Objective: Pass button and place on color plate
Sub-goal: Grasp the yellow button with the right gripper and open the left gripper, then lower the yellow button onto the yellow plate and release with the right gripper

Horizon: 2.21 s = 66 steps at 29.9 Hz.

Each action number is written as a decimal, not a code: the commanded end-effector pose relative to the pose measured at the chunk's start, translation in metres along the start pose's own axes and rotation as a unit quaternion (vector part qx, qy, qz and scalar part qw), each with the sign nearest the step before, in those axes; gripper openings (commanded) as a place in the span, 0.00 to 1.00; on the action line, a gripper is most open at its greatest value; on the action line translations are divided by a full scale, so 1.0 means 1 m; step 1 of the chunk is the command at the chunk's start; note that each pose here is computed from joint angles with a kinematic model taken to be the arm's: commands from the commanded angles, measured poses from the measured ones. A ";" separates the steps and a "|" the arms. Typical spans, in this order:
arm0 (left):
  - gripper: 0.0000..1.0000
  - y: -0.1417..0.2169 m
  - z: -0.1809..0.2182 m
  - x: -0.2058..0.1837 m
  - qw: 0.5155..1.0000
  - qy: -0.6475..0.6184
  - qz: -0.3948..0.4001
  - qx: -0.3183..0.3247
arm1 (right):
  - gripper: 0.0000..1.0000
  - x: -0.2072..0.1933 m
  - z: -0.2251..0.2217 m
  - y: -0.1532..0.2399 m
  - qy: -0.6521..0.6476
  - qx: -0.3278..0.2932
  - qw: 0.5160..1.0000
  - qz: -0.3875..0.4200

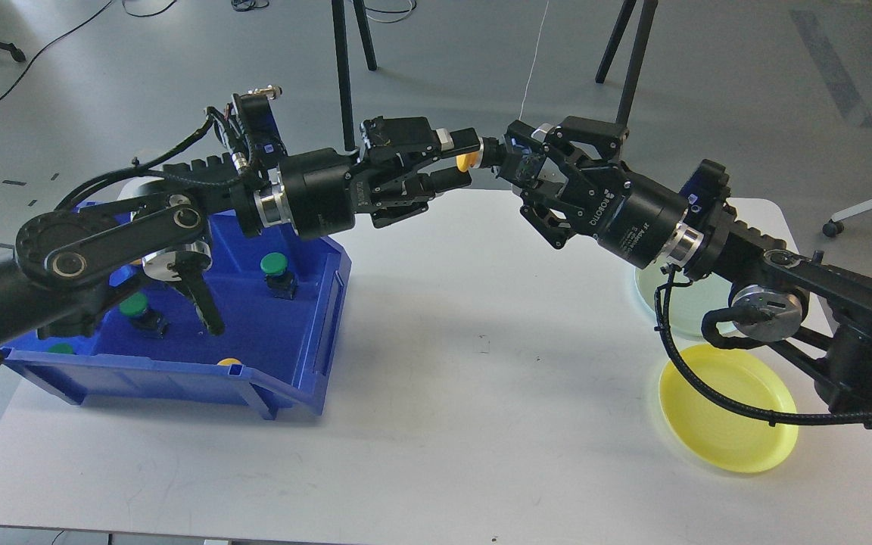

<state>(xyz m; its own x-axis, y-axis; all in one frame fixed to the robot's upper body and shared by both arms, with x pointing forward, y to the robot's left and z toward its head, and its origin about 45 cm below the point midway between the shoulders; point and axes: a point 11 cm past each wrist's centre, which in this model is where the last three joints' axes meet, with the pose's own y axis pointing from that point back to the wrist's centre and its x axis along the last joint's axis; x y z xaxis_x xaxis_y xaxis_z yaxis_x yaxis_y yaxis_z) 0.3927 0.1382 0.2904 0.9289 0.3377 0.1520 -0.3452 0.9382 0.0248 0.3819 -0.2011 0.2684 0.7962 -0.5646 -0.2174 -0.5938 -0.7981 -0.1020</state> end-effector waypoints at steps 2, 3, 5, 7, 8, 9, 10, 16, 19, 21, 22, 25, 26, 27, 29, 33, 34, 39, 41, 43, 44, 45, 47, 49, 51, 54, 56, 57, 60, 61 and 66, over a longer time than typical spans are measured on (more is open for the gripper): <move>0.66 0.000 0.001 0.001 1.000 0.000 0.002 -0.002 | 0.01 0.019 0.002 0.044 0.015 -0.016 0.998 0.064; 0.66 0.000 0.001 0.001 1.000 0.000 0.002 -0.002 | 0.01 0.021 0.002 0.054 0.018 -0.019 0.997 0.079; 0.66 0.000 0.001 0.001 1.000 0.000 0.002 -0.002 | 0.01 0.026 0.005 0.078 0.031 -0.032 0.992 0.121; 0.67 0.000 0.001 0.001 1.000 0.000 0.002 -0.002 | 0.01 0.028 0.012 0.100 0.052 -0.055 0.984 0.163; 0.67 0.000 0.001 0.001 1.000 0.000 0.002 -0.002 | 0.01 0.028 0.015 0.110 0.074 -0.071 0.978 0.184; 0.67 0.000 0.001 0.001 1.000 0.000 0.002 -0.002 | 0.01 0.027 0.021 0.121 0.105 -0.090 0.969 0.203; 0.67 0.000 0.001 0.001 1.000 0.000 0.002 -0.002 | 0.01 0.025 0.026 0.135 0.146 -0.112 0.957 0.226; 0.68 0.000 0.001 0.001 1.000 0.000 0.002 -0.002 | 0.01 -0.005 0.081 0.206 0.289 -0.196 0.884 0.312; 0.68 0.000 -0.001 0.001 1.000 0.001 0.002 -0.001 | 0.01 -0.018 0.097 0.224 0.278 -0.208 0.886 0.307; 0.68 0.000 -0.001 0.001 1.000 0.001 0.002 -0.001 | 0.01 -0.025 0.108 0.234 0.266 -0.224 0.885 0.309; 0.68 0.000 -0.001 0.001 1.000 0.001 0.002 -0.001 | 0.01 -0.028 0.112 0.239 0.261 -0.230 0.885 0.309; 0.68 0.000 -0.001 0.001 1.000 0.001 0.002 -0.001 | 0.01 -0.035 0.124 0.251 0.249 -0.249 0.882 0.312; 0.68 0.000 -0.001 0.001 1.000 0.001 0.002 -0.001 | 0.01 -0.037 0.128 0.255 0.246 -0.254 0.881 0.314; 0.68 0.000 -0.001 0.001 1.000 0.001 0.002 -0.001 | 0.01 -0.036 0.131 0.260 0.245 -0.261 0.878 0.317; 0.68 0.000 -0.001 0.001 1.000 0.001 0.002 -0.001 | 0.01 -0.034 0.140 0.264 0.239 -0.266 0.874 0.328; 0.68 0.000 -0.001 0.001 1.000 0.001 0.002 -0.001 | 0.00 -0.032 0.163 0.257 0.221 -0.260 0.873 0.347; 0.68 0.000 0.000 0.001 1.000 0.001 0.002 -0.002 | 0.00 -0.030 0.163 0.256 0.221 -0.257 0.873 0.352; 0.68 0.000 -0.001 0.001 1.000 0.001 0.002 -0.001 | 0.00 -0.013 0.160 0.268 0.224 -0.258 0.856 0.389; 0.69 0.000 -0.001 0.001 1.000 0.001 0.002 -0.001 | 0.00 -0.008 0.160 0.273 0.223 -0.261 0.850 0.398; 0.69 0.000 -0.001 0.001 1.000 0.001 0.002 -0.001 | 0.00 -0.004 0.158 0.280 0.221 -0.267 0.845 0.408; 0.69 0.000 -0.001 0.001 1.000 0.001 0.002 -0.001 | 0.00 -0.002 0.159 0.283 0.220 -0.269 0.842 0.413; 0.69 0.000 0.000 0.000 1.000 0.001 0.002 -0.001 | 0.00 0.000 0.159 0.287 0.218 -0.273 0.838 0.419; 0.69 0.000 -0.001 0.001 1.000 0.001 0.002 -0.001 | 0.02 0.005 0.162 0.299 0.216 -0.285 0.827 0.432; 0.69 0.000 -0.001 0.001 1.000 0.001 0.002 -0.001 | 0.04 0.007 0.165 0.308 0.215 -0.297 0.820 0.439; 0.69 0.000 -0.001 0.001 1.000 0.001 0.002 -0.001 | 0.08 0.007 0.166 0.309 0.216 -0.299 0.820 0.439; 0.70 0.000 -0.001 0.001 1.000 0.001 0.002 -0.001 | 0.18 0.004 0.168 0.312 0.213 -0.303 0.819 0.439; 0.70 0.000 -0.001 0.001 1.000 0.001 0.002 -0.001 | 0.32 0.004 0.169 0.311 0.212 -0.301 0.820 0.439; 0.70 0.000 -0.001 0.001 1.000 0.001 0.002 -0.001 | 0.40 0.005 0.168 0.309 0.211 -0.298 0.820 0.441; 0.70 0.000 0.000 0.000 1.000 0.001 0.002 -0.002 | 0.70 0.006 0.167 0.307 0.210 -0.293 0.820 0.444; 0.70 0.000 0.000 0.001 1.000 0.001 0.002 -0.002 | 0.79 0.007 0.166 0.306 0.210 -0.291 0.820 0.445; 0.70 0.000 0.000 0.001 1.000 0.002 0.003 -0.002 | 0.98 0.008 0.164 0.306 0.211 -0.289 0.820 0.447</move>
<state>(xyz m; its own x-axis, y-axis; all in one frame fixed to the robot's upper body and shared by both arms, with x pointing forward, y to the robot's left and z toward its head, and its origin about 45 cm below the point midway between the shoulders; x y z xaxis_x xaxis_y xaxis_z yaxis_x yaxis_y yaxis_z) 0.3932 0.1389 0.2901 0.9276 0.3424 0.1492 -0.3492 0.9368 0.0213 0.1864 -0.4148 0.0749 0.1188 -0.9029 0.4132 -0.9035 0.0743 0.4222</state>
